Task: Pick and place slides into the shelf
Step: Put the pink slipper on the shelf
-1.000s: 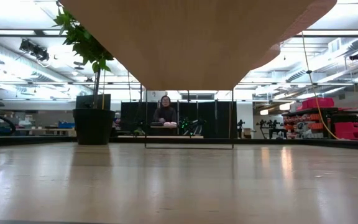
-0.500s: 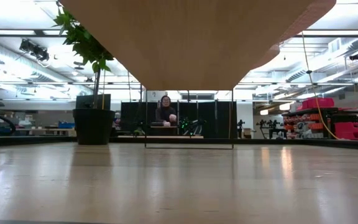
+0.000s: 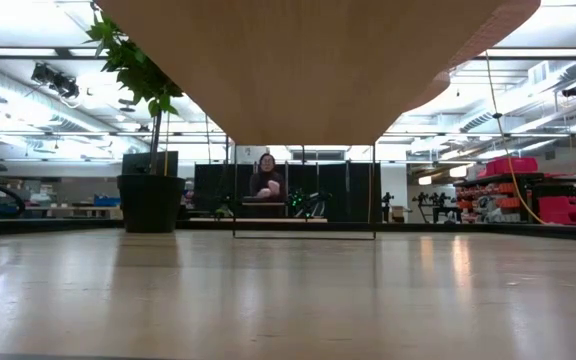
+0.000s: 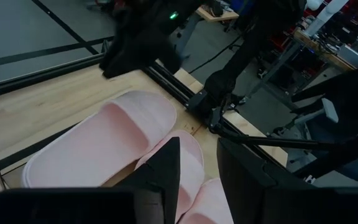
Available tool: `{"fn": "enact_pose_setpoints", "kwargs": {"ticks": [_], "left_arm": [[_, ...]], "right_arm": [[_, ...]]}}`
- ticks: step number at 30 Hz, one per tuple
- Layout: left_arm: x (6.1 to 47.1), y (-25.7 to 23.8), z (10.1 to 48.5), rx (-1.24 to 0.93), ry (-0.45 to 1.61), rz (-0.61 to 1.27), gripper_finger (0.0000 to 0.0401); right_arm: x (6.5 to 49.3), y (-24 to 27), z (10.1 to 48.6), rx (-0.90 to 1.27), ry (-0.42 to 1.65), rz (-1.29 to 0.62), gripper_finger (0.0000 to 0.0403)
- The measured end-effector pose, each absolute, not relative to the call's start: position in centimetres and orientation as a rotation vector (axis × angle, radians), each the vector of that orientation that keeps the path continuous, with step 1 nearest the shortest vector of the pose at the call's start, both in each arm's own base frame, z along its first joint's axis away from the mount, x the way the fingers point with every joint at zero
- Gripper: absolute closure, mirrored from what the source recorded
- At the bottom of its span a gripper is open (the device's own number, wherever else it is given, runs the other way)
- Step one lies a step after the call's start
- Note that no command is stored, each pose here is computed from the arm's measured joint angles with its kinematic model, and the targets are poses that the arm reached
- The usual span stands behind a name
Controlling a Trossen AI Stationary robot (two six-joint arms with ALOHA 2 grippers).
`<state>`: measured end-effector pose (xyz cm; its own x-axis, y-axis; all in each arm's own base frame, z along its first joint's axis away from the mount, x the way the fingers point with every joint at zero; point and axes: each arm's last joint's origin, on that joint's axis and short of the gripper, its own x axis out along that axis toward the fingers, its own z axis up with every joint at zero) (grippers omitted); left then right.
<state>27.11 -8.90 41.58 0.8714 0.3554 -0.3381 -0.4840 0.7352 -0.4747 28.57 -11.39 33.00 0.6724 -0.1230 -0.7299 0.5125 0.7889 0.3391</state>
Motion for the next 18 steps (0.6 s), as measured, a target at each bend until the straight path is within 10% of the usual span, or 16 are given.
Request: {"fn": "enact_pose_setpoints", "kwargs": {"ticks": [18], "left_arm": [[27.0, -8.8, 41.5, -0.567, 0.232, 0.493, 0.0288]], "right_arm": [[30.2, -7.7, 32.7, 0.423, 0.802, -0.270, 0.0391]]}}
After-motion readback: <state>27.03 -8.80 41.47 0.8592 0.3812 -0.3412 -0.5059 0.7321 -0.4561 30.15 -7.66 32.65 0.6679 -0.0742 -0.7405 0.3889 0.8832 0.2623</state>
